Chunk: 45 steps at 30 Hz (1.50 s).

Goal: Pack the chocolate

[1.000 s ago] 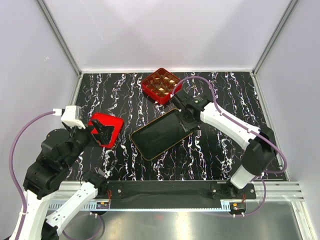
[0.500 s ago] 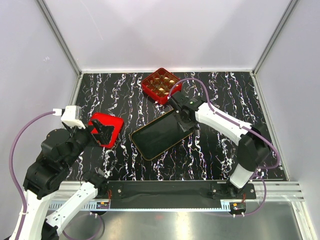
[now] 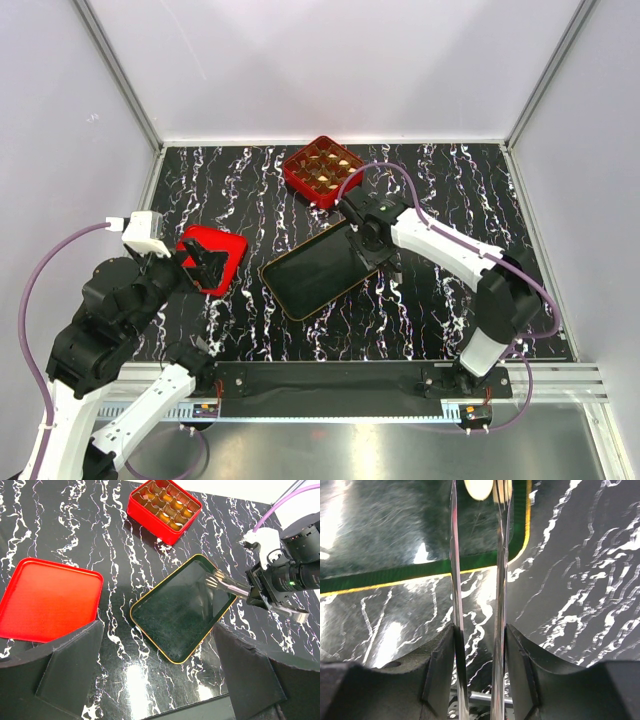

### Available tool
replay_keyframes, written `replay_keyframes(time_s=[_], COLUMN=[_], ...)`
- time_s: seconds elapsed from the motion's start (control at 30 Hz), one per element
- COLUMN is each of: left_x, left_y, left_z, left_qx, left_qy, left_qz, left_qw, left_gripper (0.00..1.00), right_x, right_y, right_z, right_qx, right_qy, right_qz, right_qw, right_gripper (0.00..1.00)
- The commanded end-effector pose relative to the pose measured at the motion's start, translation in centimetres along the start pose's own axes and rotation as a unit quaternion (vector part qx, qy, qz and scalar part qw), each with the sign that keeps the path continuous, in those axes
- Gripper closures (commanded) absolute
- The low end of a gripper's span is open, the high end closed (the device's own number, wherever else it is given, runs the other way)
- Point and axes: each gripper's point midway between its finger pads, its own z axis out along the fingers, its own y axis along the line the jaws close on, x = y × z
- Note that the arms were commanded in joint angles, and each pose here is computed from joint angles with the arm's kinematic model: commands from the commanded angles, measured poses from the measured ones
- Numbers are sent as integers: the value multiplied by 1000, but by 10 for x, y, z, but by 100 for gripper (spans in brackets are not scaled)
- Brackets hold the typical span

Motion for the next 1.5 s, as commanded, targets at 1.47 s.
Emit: replay_keyframes(time_s=[1.47], left_x=[-22], left_y=[-8], left_z=[12], left_qx=[-1], left_qy=[-22], left_qz=[-6], left_qw=[1000], left_gripper=[1], right_x=[-143], right_y=[-24], right_z=[-67], right_qx=[36], right_qy=[-172], right_qz=[17], right_qw=[984], right_gripper=[61])
